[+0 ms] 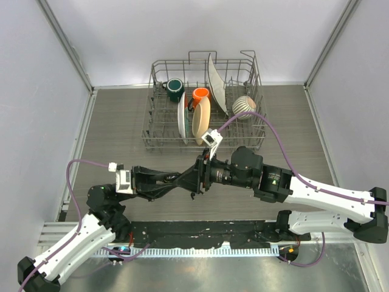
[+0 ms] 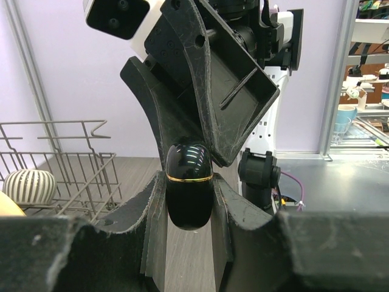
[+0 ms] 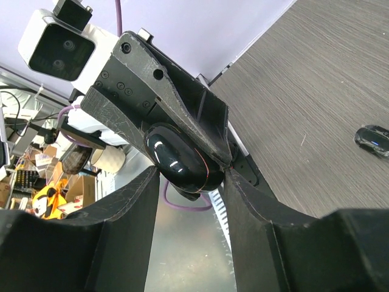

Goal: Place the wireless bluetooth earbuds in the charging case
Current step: Open the charging case.

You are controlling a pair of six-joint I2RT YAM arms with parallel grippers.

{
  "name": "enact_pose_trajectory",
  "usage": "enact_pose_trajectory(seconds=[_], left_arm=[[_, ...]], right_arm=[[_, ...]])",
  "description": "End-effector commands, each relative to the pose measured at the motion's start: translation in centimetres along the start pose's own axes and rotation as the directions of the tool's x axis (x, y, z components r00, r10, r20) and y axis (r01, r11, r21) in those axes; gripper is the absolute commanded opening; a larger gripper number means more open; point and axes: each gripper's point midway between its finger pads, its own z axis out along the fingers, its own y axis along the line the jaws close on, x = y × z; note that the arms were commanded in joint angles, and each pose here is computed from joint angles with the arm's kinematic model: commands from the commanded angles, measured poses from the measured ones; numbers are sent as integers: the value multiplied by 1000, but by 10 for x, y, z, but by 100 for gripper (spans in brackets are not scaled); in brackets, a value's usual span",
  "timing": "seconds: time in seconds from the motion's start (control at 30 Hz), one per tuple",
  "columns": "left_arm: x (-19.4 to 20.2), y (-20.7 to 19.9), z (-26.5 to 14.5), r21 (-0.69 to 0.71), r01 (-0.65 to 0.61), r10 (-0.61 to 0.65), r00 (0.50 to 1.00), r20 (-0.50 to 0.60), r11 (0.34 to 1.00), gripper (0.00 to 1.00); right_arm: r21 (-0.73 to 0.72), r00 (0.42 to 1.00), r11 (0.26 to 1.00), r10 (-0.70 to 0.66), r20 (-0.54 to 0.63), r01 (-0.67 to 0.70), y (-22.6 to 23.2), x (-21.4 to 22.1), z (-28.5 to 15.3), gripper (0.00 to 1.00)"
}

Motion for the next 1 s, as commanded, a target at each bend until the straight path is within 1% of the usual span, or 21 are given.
enact_pose_trajectory(seconds=[0.0,0.63,0.83,0.87,0.93,0.97], left_arm=[[-31,-36,3,177,-72,63,996,59,981,0],[-31,-37,2,183,-73,64,996,59,980,0],[-32,-32,2,147,-79,69,995,74,986,0],[-31,-30,1,134,-73,64,995,71,988,0],[-31,-24,1,99,-81,73,994,80,992,0],[-27,-20,0,76,-68,63,996,67,995,0]], right_arm=[[88,986,996,8,168,-23,-16,-37,1,51],[102,984,994,21,176,-39,-19,-39,2,55],[95,986,995,23,165,-39,-18,-37,4,56],[69,983,997,22,184,-36,-12,-42,4,56],[56,983,998,21,185,-32,-9,-43,2,57],[41,982,999,21,187,-29,-6,-44,2,58]])
